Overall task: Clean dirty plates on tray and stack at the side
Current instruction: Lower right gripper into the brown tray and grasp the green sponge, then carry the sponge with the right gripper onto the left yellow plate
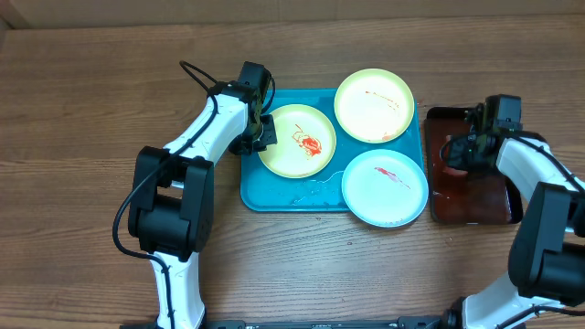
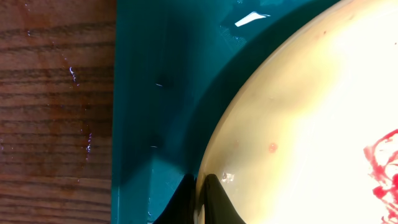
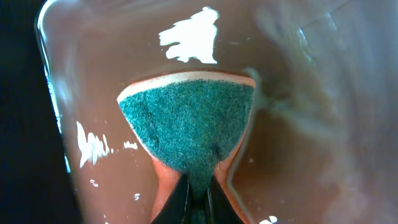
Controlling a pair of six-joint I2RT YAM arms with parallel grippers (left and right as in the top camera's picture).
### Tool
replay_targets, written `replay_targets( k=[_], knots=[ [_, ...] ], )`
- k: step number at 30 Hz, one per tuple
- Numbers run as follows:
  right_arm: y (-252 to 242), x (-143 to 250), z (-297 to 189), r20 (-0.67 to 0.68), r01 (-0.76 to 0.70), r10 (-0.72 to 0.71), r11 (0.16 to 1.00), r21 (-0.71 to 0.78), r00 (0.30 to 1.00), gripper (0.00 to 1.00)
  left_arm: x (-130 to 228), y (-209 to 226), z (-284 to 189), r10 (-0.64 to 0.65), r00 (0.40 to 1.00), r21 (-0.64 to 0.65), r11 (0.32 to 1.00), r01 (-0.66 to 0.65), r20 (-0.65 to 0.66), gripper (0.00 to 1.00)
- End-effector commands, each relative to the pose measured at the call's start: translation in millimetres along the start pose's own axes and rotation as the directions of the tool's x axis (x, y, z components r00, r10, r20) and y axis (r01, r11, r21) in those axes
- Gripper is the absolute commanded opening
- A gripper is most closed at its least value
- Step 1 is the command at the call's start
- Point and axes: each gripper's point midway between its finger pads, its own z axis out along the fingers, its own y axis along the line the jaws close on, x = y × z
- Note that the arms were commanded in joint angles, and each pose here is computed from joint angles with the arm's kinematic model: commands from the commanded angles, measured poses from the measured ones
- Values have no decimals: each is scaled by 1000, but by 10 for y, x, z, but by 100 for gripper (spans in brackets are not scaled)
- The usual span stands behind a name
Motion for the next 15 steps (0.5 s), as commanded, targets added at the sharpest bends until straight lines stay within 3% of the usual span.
replay_targets(
  k=[1, 8, 15],
  knots=[
    [-30, 139, 47, -9, 0, 0, 1000, -2, 1000, 4, 25, 95, 83, 20, 1000, -50, 999, -20, -3, 4],
    [6, 287, 121, -29, -10, 9, 1000, -27, 1000, 4, 26, 95, 83, 20, 1000, -50, 999, -20, -3, 4],
    [68, -61, -156, -8, -33, 33, 998, -54, 999, 4, 14, 89, 84, 21, 1000, -48, 999, -21, 2, 4]
  ],
)
